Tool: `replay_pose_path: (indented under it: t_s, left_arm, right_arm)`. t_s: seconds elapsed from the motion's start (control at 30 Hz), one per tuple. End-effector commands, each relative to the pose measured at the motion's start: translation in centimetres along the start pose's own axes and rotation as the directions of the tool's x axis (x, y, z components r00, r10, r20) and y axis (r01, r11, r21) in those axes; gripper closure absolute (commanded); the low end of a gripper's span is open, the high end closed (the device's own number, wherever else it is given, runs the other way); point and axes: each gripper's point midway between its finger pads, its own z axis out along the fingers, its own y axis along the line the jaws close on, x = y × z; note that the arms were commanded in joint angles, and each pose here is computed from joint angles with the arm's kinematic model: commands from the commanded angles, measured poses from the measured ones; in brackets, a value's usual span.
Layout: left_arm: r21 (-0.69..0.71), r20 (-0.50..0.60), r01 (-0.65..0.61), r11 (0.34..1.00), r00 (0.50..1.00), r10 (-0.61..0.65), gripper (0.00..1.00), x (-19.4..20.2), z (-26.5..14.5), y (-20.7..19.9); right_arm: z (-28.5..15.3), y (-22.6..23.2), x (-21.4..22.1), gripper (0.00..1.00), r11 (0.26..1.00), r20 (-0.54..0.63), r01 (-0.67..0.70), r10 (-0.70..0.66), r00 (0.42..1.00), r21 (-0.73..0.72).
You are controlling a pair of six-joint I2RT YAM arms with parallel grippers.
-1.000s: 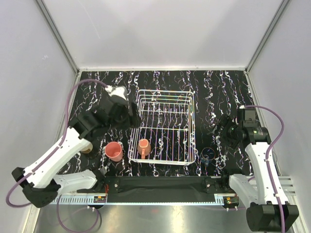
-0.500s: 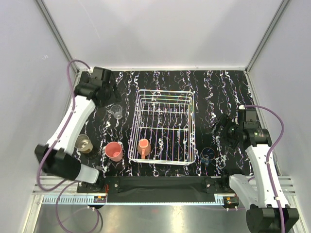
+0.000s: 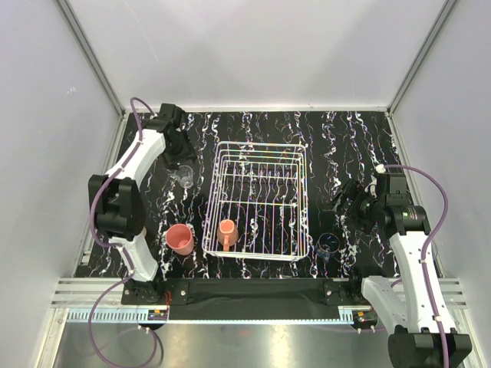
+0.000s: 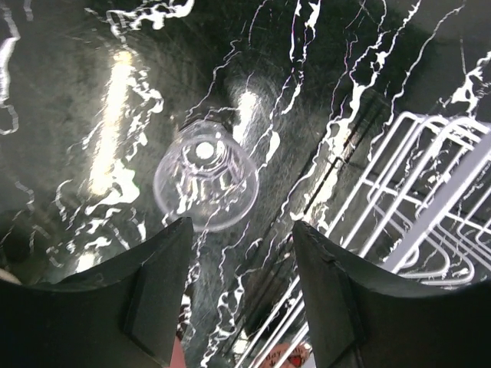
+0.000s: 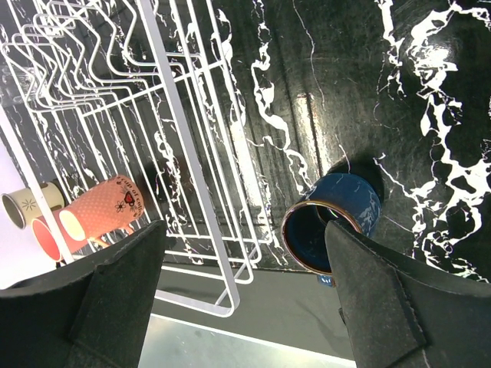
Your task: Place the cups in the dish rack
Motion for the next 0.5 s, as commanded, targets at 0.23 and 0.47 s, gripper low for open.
replay_pose_path:
  t_s: [0.23,0.47]
  left_arm:
    - [0.001,0.020,0.041,0.999,0.999,-0.041,0.40,-0.9,3.3,-0.9]
    - [-0.054,-0.041,0.038,0.998,0.998,-0.040,0.42,0.7,6.0,0.2]
  right_arm:
    - [-0.2,1.1,-0.6,0.08,0.998,0.024,0.039,-0.038,0.999,-0.051]
    - [-0.2,1.0,-0.6,0.08,0.998,0.023,0.036,-0.035,0.999,-0.045]
